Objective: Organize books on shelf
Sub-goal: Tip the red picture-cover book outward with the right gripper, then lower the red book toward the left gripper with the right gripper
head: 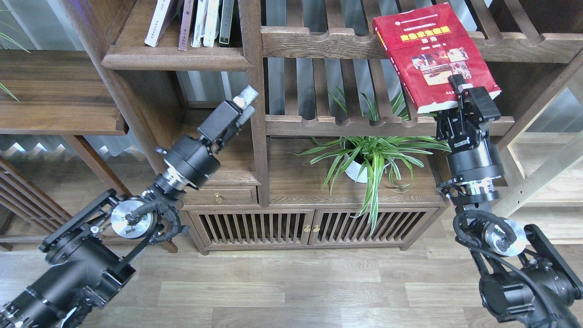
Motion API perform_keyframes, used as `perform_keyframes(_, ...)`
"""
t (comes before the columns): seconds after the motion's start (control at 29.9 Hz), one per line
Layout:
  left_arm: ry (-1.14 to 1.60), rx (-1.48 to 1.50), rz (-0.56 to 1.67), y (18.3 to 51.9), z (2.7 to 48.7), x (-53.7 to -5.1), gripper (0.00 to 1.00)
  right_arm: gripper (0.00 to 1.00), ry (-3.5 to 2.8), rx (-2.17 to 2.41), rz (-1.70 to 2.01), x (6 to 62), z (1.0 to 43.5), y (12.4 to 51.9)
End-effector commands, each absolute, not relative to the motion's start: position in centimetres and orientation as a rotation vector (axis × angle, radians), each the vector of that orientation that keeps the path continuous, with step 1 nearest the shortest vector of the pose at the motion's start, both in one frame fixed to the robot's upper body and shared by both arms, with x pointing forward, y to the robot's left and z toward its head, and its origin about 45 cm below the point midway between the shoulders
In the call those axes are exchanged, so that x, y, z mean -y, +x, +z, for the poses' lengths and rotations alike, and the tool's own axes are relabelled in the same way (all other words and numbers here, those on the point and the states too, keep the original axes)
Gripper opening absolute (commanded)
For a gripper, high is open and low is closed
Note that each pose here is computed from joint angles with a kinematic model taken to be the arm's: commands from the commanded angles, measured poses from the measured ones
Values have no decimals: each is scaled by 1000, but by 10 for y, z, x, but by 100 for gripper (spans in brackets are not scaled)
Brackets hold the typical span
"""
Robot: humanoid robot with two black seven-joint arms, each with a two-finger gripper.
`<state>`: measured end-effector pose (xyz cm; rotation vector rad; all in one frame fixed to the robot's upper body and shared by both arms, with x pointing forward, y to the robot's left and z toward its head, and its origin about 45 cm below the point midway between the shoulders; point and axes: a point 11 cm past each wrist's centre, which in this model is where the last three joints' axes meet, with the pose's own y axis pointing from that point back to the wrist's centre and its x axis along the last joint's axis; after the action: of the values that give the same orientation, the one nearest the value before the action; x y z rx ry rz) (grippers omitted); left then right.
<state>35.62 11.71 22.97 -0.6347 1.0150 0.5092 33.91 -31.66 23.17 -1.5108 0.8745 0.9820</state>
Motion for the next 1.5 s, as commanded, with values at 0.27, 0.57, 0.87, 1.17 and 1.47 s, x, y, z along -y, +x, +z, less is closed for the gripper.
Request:
perform_keyframes(0.27,-678,-1112,487,353,221,-100,98,0,-1556,-920,1034,316,217,330)
perform_keyframes(0.57,-685,-1152,485,352,212,-85,98,0,-1563,-899,1098,296,206,326)
perform_keyframes(0.87,-672,-1169,496,352,204,-81,98,0,-1579,-866,1166,272,197,322)
perform_keyframes(1.17,-649,-1174,481,350,203,-80,98,0,-1558,-806,1218,244,192,320)
perform_keyframes(1.47,-665,-1181,481,351,205,-82,98,0,-1567,-735,1237,219,200,327)
